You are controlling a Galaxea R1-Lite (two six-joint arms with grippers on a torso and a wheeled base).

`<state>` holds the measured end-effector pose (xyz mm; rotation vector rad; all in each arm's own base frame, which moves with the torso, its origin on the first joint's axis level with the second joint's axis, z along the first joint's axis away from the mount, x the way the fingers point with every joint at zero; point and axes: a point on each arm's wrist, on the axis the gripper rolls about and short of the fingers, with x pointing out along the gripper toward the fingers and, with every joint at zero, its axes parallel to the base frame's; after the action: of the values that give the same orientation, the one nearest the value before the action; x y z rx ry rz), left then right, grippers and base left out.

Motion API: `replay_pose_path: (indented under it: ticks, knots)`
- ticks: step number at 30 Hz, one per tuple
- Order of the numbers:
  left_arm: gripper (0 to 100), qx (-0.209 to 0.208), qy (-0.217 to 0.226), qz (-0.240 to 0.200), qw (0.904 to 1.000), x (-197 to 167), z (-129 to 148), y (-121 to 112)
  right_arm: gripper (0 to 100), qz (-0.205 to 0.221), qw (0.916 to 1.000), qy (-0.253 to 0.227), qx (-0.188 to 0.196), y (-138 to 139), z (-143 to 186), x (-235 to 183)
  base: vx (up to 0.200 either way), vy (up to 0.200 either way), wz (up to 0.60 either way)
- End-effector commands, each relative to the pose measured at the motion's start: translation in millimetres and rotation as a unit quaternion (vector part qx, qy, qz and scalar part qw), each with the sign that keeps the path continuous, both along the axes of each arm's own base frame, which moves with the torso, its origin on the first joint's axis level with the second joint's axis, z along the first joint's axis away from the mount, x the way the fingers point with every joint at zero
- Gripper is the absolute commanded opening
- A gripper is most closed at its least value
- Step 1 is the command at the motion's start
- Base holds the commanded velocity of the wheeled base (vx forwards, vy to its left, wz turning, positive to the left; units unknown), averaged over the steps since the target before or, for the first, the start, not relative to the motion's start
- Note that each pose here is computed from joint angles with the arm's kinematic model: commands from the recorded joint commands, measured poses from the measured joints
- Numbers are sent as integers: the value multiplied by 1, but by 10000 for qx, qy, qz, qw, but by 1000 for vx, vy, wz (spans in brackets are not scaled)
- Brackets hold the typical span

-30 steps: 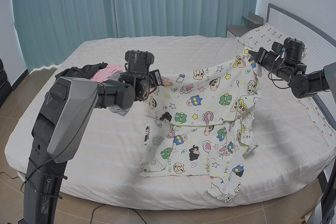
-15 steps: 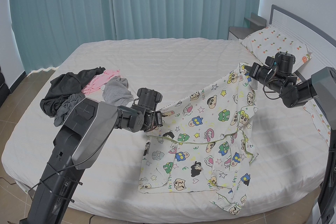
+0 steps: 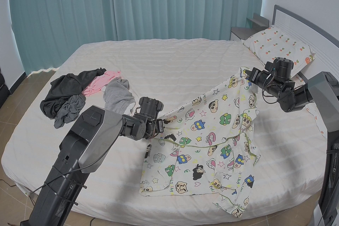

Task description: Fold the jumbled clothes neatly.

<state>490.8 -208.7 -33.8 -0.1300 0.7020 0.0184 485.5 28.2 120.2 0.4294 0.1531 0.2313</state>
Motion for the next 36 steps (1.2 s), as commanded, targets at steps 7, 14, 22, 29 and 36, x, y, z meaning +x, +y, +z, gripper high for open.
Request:
replay_pose_path:
  ticks: [7,14,22,29,36]
  knots:
    - [0,-20,101,-91,9999,-4,-11,-8,0,-118,9998,152,-2,-11,-13,2,200,0,0]
    - [0,-29,77,-220,9997,-9,-9,-19,0,-112,9992,372,-48,-11,-22,-4,200,0,0]
    - [0,127,246,-369,9989,-15,-17,-26,0,-100,9964,810,-239,-13,-53,-9,125,0,0]
    - [0,314,350,-392,9981,-16,-33,-23,0,-89,9936,1095,-267,-14,-78,-10,0,0,0]
    - [100,370,285,-348,9983,-13,-34,-19,100,-73,9931,1140,-265,-14,-93,-11,0,0,0]
